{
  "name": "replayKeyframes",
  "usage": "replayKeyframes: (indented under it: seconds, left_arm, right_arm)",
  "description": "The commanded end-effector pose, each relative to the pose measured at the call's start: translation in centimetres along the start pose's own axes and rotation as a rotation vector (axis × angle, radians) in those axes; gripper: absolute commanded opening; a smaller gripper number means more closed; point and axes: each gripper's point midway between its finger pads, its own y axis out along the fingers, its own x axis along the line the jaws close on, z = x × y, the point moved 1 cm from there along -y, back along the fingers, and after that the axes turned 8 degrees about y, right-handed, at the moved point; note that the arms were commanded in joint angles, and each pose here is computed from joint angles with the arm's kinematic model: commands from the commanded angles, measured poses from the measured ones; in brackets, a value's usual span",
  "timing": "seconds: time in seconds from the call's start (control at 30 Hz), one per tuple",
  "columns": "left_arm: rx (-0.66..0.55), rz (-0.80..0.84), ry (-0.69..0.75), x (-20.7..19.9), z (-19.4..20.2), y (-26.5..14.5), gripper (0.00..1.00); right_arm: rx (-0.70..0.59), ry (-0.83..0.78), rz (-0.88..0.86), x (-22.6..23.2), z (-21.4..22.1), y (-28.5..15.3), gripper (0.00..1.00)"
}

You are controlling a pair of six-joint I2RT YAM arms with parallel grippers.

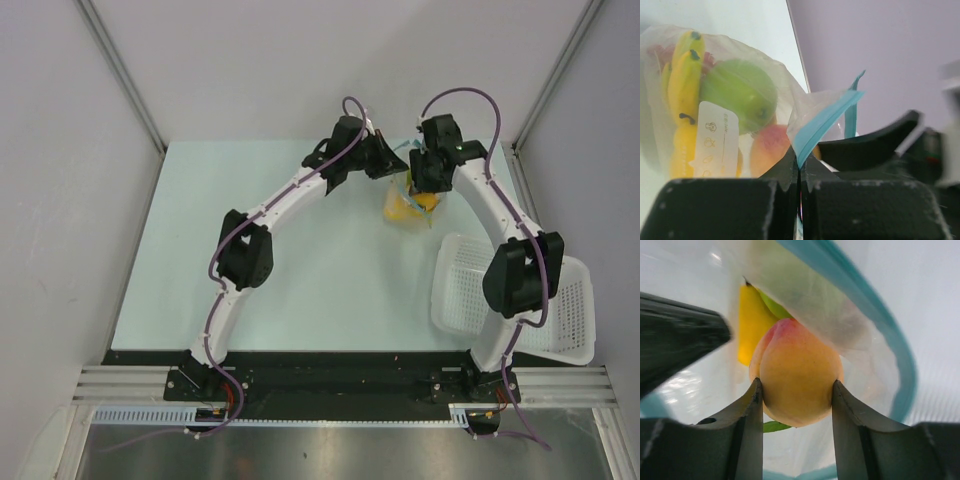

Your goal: Open the zip-top bag and remove the fake food

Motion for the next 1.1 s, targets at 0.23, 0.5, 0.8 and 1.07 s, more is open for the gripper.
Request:
replayKeyframes:
  seconds: [0.23, 0.5, 0.8, 1.07]
  left_arm:
    - [-0.042, 0.054, 0.038, -3.1, -1.8, -2.4, 0.0]
    - [-0.034, 0.023, 0.048, -2.2, -1.3, -2.9, 0.0]
    - [-0.003, 0.045, 0.062, -2.7, -0.3, -4.0, 0.0]
    - [-0.006, 0.061, 0.063, -3.0, -0.9, -4.0, 0.0]
  right_arm:
    - [-0.387, 0.144, -0.1, 1.2, -8.2, -15.3, 0.11]
    - [-0.404, 0.261, -0.076, -3.0, 0.6, -22.5, 0.13]
    - [-0.207, 0.388, 0.076, -7.6, 14.1, -17.7, 0.12]
    - [-0.022, 0.452, 0.138, -9.7, 16.2, -12.2, 0.12]
